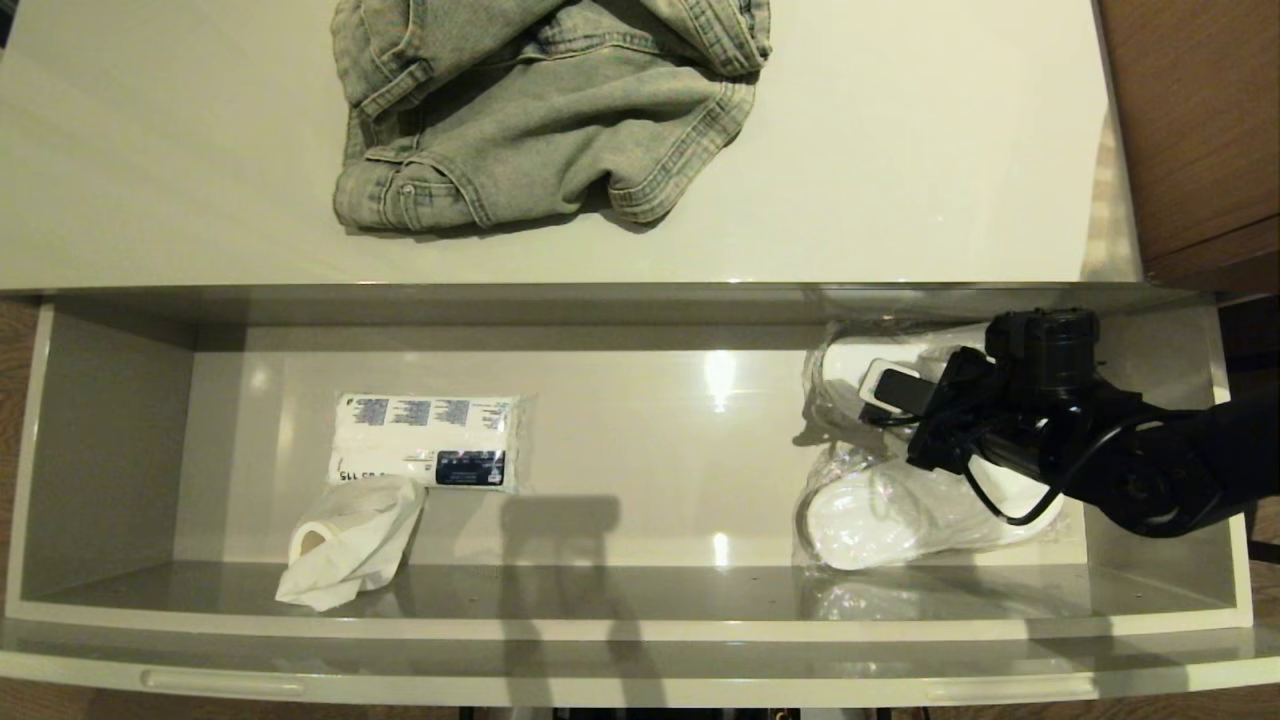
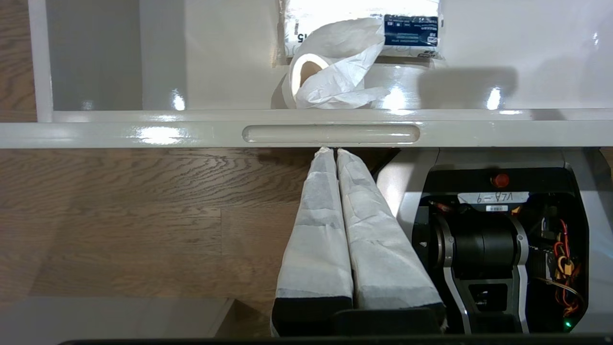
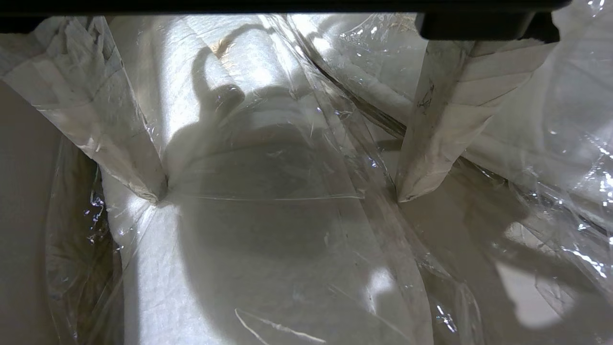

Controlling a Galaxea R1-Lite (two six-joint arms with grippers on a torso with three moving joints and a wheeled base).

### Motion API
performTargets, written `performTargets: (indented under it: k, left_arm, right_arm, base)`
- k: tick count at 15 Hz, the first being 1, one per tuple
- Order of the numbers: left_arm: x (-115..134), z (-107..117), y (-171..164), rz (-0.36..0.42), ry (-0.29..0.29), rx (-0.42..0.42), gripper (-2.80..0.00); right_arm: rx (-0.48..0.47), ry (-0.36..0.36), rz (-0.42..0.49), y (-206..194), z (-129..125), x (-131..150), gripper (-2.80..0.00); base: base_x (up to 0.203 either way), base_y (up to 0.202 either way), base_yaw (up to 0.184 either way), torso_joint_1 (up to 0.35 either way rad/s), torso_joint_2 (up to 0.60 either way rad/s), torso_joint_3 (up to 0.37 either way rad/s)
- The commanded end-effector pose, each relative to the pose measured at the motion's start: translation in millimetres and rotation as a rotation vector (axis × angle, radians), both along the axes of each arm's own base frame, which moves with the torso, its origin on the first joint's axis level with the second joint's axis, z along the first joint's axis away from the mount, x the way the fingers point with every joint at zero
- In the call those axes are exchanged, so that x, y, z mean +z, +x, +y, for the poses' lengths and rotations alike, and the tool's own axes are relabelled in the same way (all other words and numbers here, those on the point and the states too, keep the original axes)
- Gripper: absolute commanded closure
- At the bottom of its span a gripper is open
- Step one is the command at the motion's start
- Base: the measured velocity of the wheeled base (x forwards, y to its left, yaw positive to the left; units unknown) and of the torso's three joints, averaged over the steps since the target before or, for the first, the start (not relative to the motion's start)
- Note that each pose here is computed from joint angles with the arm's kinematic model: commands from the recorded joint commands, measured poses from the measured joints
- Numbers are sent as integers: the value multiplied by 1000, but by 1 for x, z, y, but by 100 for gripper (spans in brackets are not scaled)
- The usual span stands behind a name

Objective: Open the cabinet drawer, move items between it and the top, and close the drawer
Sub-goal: Take out the disposable slippers from the drawer

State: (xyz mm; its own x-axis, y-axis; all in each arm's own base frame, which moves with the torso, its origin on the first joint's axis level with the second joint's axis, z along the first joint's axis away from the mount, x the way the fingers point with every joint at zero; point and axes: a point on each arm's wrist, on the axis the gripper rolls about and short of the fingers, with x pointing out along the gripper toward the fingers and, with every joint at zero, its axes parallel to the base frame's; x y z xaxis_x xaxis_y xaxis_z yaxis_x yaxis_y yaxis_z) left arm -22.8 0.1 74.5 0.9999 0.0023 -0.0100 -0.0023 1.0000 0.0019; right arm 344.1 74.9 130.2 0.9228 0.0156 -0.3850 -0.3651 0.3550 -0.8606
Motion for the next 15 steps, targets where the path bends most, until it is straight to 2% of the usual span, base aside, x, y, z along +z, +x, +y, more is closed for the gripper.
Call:
performTargets:
  k: [1,4,6,7,8,10,15]
  left_arm:
    - [0,0,0,1,0,1,0]
    - [0,0,0,0,0,1,0]
    - [-1,0,0,2,0,1,0]
    - [0,0,0,-1,0,1,0]
    - [0,0,0,-1,0,1,0]
    - [0,0,0,-1,0,1,0]
    - [0,0,0,0,0,1,0]
  right_arm:
    - [-5,-10,10,-1,0,-4,-280]
    - [-5,-15,14,-1,0,-5,-280]
    - [-14,-52,38,3,-1,-15,-280]
    - [-27,-56,23,6,-2,-16,-280]
    - [-28,-57,21,7,-2,-16,0]
    - [-26,-55,-41,10,-2,-16,0]
    - [-37,-46,-82,9,-4,-10,0]
  base:
    - [0,0,0,0,0,0]
    - [0,0,0,0,0,0]
    - [0,0,0,0,0,0]
    - [0,0,0,0,0,0]
    - [0,0,0,0,0,0]
    - [0,0,0,0,0,0]
    - [0,0,0,0,0,0]
